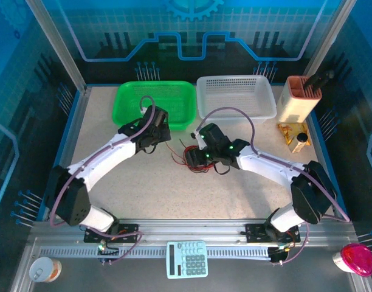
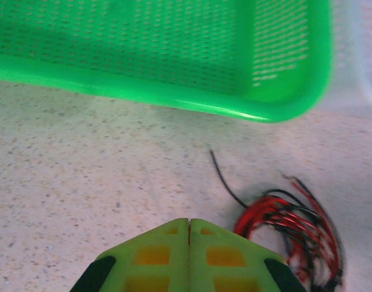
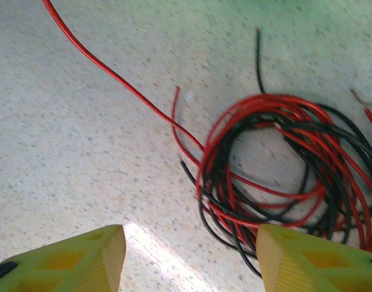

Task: Untangle the cables

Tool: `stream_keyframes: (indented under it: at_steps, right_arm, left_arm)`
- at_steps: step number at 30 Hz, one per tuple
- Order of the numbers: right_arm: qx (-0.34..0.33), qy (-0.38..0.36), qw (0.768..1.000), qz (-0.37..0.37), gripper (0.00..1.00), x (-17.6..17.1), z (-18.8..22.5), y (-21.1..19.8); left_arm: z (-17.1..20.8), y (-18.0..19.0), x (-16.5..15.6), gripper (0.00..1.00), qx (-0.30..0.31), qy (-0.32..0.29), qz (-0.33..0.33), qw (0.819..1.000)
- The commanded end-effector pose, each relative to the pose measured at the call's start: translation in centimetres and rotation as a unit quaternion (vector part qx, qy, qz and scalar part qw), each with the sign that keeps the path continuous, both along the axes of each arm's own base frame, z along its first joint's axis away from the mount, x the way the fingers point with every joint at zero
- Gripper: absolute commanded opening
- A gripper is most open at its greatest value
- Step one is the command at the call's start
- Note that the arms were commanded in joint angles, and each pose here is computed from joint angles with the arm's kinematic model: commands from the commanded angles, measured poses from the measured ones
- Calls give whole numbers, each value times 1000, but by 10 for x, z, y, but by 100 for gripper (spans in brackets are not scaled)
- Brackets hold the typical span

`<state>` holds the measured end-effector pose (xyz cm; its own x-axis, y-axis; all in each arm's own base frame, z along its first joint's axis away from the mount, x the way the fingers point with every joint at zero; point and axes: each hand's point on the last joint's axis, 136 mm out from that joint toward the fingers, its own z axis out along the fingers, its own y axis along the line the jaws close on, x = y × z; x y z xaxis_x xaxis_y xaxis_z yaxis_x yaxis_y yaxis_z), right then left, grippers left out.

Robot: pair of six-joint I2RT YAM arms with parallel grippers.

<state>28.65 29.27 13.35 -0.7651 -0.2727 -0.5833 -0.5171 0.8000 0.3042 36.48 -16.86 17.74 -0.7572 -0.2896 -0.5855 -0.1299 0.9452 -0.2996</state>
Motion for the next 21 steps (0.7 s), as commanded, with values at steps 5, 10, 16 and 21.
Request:
stream_keyframes:
  at_steps: [5, 10, 16, 21]
  right_arm:
    - [72, -48, 995, 55, 64, 16, 40, 46]
    - [94, -55, 993, 53, 64, 25, 45, 57]
    - [116, -55, 990, 53, 63, 30, 54, 67]
    - [127, -76, 987, 56, 62, 33, 79, 69]
  left_arm:
    - [73, -29, -18, 0, -81, -47, -47, 995]
    - [108, -39, -26, 0, -112, -75, -60, 989]
    - [136, -47, -32, 0, -135, -94, -75, 984]
    - [149, -52, -35, 0, -148, -103, -82, 980]
